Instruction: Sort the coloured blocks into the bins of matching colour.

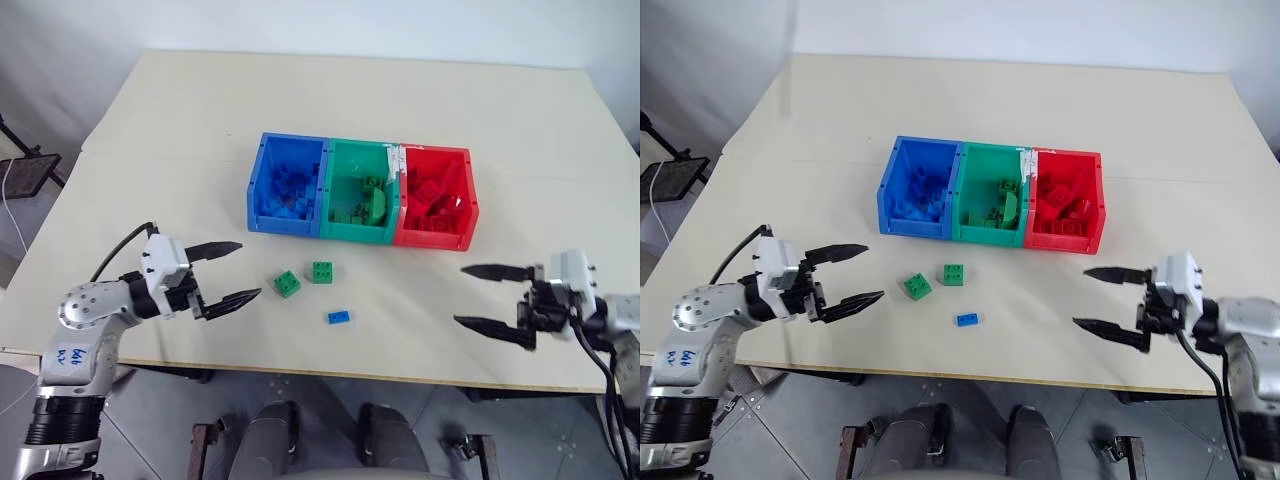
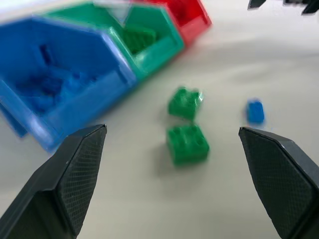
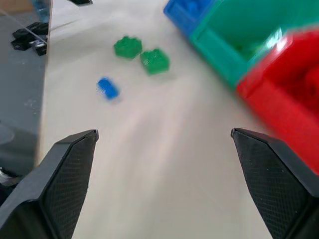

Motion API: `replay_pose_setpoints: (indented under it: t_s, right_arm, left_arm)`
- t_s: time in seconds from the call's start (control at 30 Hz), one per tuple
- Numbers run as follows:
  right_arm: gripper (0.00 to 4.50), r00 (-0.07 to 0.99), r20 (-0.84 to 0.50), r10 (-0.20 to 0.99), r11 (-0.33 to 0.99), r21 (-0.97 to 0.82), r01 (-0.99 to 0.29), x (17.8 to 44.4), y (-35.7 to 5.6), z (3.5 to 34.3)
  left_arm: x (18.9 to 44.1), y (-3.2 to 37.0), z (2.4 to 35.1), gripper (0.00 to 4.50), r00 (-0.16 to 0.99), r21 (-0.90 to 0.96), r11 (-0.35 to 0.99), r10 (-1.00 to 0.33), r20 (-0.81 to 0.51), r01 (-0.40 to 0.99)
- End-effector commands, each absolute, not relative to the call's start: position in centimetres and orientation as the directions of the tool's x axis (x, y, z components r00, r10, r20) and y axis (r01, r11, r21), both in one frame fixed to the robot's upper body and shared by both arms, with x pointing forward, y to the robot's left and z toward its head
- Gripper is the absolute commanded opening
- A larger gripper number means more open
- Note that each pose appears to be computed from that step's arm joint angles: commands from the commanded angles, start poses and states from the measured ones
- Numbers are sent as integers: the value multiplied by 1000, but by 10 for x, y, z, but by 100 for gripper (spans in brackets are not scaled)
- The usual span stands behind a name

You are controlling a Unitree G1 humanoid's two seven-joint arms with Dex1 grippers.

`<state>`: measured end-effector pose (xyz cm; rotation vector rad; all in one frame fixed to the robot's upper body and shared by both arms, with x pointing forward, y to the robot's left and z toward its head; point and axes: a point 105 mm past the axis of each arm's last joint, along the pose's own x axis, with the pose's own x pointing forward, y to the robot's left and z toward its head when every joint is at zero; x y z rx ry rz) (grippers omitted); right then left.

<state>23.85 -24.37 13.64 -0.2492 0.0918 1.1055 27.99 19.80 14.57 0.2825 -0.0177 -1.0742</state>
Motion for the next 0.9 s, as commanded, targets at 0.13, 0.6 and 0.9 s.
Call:
replay_pose_setpoints:
  t_s: [0.13,0.6,0.9]
  right_arm:
    - [447,488,-181,854,439,-256,-861,233,-256,144]
    - [447,392,-145,909,341,-285,-896,231,-225,155]
    - [447,403,-159,901,349,-284,-893,222,-226,156]
  left_arm:
    - [276,202,150,450,444,270,401,-887,-125,876]
    - [265,91,137,450,284,253,207,-902,-326,945]
    - [276,54,117,450,263,214,169,-784,-563,962]
